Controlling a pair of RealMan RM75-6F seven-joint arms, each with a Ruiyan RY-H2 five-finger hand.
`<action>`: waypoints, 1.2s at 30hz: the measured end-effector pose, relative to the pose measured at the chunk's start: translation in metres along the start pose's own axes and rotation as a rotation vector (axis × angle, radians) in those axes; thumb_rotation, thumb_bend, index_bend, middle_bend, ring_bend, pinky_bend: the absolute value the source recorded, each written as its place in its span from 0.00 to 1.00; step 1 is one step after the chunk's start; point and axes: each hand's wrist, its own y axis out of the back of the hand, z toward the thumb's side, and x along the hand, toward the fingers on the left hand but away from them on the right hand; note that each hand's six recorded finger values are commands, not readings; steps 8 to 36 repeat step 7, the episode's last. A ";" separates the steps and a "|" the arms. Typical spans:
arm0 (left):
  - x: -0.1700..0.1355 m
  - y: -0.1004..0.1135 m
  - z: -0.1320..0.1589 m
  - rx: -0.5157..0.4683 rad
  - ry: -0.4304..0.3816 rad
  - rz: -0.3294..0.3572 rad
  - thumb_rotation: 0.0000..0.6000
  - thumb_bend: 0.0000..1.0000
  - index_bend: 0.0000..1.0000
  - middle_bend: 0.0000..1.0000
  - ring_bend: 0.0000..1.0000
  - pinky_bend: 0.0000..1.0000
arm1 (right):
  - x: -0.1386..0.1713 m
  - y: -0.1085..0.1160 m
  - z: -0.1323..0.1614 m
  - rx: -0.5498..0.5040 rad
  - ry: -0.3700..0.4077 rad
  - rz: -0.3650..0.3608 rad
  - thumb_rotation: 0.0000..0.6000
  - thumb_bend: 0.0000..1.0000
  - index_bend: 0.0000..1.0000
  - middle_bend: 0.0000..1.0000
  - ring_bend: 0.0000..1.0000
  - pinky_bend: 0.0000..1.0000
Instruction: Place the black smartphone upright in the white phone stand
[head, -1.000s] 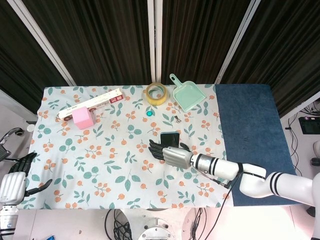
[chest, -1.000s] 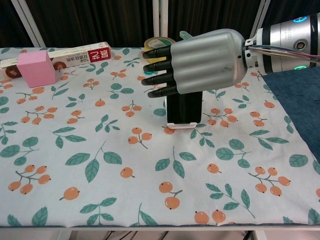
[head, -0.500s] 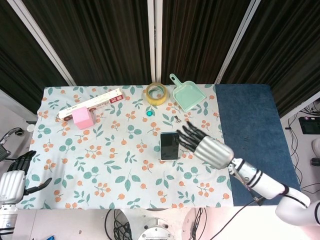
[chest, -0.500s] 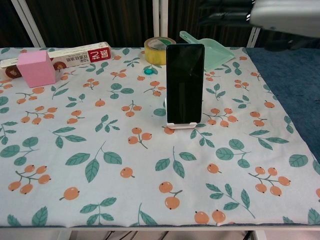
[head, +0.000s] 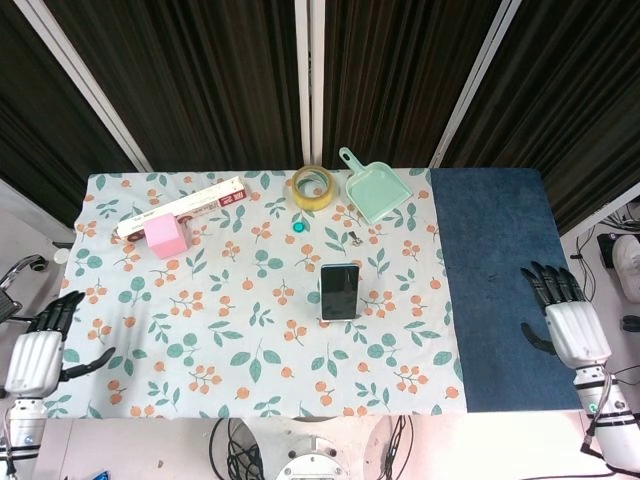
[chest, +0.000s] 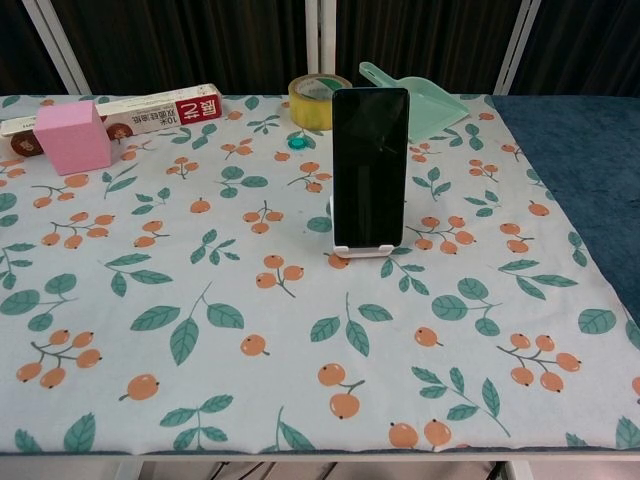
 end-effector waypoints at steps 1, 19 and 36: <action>0.000 0.000 0.000 0.004 -0.001 -0.001 0.35 0.11 0.09 0.09 0.10 0.21 | 0.005 -0.007 -0.010 -0.026 -0.032 -0.001 1.00 0.22 0.00 0.00 0.00 0.00; 0.001 0.000 0.002 0.013 -0.001 0.001 0.35 0.11 0.09 0.09 0.10 0.21 | 0.017 -0.028 -0.035 -0.086 -0.121 -0.029 1.00 0.22 0.00 0.00 0.00 0.00; 0.001 0.000 0.002 0.013 -0.001 0.001 0.35 0.11 0.09 0.09 0.10 0.21 | 0.017 -0.028 -0.035 -0.086 -0.121 -0.029 1.00 0.22 0.00 0.00 0.00 0.00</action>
